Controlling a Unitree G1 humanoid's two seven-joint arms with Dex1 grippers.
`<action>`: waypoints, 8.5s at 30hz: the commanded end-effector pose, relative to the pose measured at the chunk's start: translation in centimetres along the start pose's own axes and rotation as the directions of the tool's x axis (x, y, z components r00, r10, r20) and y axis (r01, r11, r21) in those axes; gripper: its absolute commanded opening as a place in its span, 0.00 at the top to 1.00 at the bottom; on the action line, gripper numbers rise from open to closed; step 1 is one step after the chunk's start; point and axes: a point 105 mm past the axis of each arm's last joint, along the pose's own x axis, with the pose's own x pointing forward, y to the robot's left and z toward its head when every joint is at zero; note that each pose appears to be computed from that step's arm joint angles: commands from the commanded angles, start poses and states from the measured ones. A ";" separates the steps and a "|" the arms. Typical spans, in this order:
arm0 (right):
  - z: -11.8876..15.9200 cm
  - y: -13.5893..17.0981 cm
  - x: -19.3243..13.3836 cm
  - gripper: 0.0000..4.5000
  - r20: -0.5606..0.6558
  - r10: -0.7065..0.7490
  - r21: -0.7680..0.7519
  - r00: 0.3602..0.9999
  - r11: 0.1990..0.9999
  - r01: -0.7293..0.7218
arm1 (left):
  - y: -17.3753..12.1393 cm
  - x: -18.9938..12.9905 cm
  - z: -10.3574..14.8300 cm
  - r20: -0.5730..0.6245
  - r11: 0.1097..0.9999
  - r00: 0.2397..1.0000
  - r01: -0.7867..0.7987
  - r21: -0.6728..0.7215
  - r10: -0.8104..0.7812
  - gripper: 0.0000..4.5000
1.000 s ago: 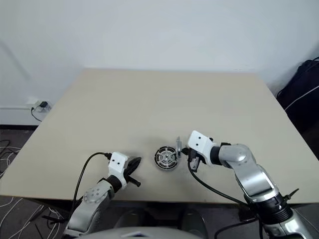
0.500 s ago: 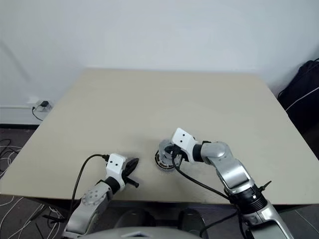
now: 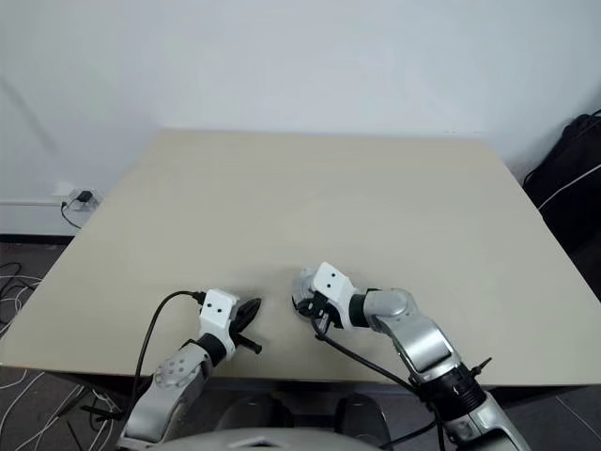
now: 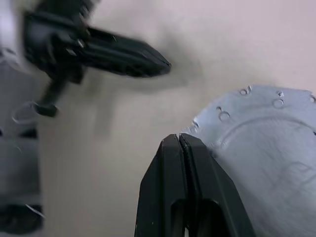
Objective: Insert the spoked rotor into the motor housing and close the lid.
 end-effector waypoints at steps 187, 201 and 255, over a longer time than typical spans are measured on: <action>-3.5 -5.2 -1.7 0.08 -0.221 -0.228 -0.058 0.948 0.974 0.221 | -6.2 6.2 2.4 -0.266 0.851 0.910 0.151 -0.503 -0.319 1.00; -4.8 -4.9 -9.0 0.00 -0.231 -0.203 0.008 0.952 0.978 0.210 | -5.8 6.2 2.8 -0.250 0.859 0.920 0.149 -0.490 -0.302 1.00; -2.7 -1.4 -2.8 0.28 0.178 -0.216 0.943 0.960 0.317 -0.103 | -6.4 5.9 3.0 -0.229 0.854 0.911 0.200 -0.479 -0.342 1.00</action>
